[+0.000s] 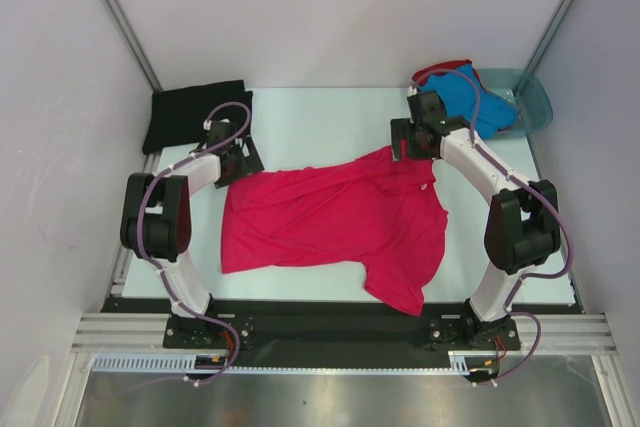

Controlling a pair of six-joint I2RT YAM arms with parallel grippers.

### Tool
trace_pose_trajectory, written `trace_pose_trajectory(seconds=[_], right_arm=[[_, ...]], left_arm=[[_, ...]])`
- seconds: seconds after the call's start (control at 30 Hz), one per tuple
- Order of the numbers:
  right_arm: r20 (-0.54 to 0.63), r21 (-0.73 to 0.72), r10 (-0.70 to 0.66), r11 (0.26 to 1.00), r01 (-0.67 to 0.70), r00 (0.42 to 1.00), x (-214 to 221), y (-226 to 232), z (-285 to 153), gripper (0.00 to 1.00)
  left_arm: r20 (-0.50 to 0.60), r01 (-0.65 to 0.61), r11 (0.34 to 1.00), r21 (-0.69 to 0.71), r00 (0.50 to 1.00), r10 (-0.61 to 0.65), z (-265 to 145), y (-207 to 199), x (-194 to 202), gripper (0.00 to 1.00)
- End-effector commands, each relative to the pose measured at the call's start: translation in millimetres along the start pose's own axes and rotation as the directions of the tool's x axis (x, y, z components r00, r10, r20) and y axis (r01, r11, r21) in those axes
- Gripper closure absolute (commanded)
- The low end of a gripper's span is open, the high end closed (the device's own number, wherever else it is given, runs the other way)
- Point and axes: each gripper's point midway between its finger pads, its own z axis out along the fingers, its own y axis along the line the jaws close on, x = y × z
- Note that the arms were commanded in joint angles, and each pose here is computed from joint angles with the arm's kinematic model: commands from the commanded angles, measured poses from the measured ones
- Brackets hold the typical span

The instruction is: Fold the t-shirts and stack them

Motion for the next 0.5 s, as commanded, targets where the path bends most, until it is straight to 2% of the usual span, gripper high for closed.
trace_pose_trajectory(seconds=[0.0,0.2,0.37,0.4,0.43,0.47], right_arm=[[0.01,0.016,0.011,1.0,-0.011,1.0,-2.8,-4.2,5.5,0.1],[0.004,0.008,0.012,1.0,-0.012,1.0,-1.6,-2.3,7.9,0.1],[0.004,0.015,0.015,1.0,-0.015,1.0,-2.1,-5.6,8.3,0.1],[0.004,0.015,0.016,1.0,-0.016,1.0,-1.9,-6.3,8.0,0.1],[0.001,0.016,0.017,1.0,-0.017,1.0,-1.2,-6.8,8.6,0.1],[0.003,0.017,0.017,1.0,-0.017,1.0,-1.6,-7.0,8.7,0.09]], left_arm=[[0.011,-0.022,0.999,-0.026,1.0,0.022,3.9,3.8,-9.2,0.0],[-0.006,-0.048,0.995,-0.093,0.999,0.047,8.3,15.8,-14.3,0.0],[-0.029,-0.045,0.995,-0.088,0.999,0.042,11.9,19.0,-11.9,0.01],[-0.032,-0.047,0.995,-0.089,0.999,0.044,12.9,19.2,-11.5,0.04],[-0.034,-0.048,0.994,-0.096,0.998,0.045,12.3,20.8,-11.7,0.15],[-0.035,-0.047,0.994,-0.101,0.998,0.044,12.2,22.2,-11.6,0.21]])
